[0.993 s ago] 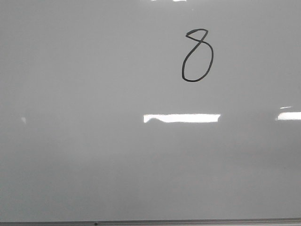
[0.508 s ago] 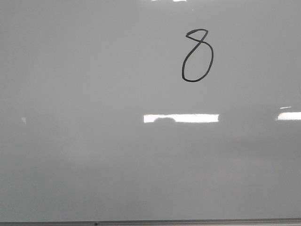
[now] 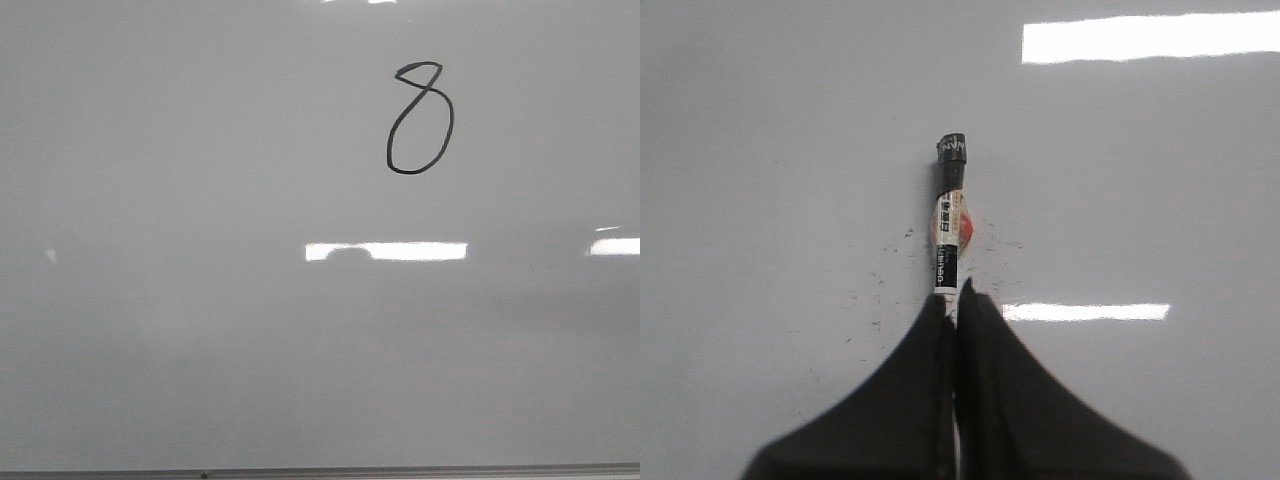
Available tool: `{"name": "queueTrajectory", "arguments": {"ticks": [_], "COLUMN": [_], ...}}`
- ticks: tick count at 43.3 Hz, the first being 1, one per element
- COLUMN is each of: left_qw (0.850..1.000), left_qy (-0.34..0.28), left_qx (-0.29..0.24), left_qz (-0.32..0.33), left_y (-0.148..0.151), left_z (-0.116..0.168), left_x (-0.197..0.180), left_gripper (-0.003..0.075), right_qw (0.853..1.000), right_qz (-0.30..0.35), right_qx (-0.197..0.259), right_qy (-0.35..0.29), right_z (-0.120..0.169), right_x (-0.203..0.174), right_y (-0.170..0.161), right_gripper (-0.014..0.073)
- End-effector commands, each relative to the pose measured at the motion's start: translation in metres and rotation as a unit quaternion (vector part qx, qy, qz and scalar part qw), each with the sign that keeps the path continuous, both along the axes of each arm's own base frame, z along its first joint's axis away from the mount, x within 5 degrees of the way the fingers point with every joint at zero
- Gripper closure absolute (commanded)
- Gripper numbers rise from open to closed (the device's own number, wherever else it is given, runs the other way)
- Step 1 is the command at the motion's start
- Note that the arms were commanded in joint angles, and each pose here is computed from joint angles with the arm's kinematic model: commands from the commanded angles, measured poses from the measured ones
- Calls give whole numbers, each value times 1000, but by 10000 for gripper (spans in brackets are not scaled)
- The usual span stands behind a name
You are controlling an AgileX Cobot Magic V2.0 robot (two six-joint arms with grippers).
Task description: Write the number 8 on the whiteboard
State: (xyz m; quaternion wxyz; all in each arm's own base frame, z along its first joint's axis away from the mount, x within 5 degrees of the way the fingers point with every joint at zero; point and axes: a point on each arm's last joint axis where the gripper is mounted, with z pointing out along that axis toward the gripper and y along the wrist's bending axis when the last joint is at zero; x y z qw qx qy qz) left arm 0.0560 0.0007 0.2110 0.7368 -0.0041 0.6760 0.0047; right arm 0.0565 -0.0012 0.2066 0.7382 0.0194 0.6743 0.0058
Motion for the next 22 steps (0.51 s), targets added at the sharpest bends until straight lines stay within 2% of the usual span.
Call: {"name": "queueTrajectory", "arguments": {"ticks": [1, 7, 22], "left_qw": [999, 999, 999], "left_qy": [-42, -42, -42], "left_qx": [-6, -6, -6], "left_qz": [3, 3, 3], "left_y": [1, 1, 1], "left_z": [4, 4, 4], "left_x": [-1, -1, -1], "left_gripper": [741, 741, 741], "right_qw": [998, 998, 998], "right_qz": [8, 27, 25], "right_qx": [-4, -4, -4], "right_qy": [-55, -55, -63], "right_z": [10, 10, 11], "right_x": [-3, -3, -3], "right_y": [1, 3, 3], "right_gripper": [703, 703, 703]}}
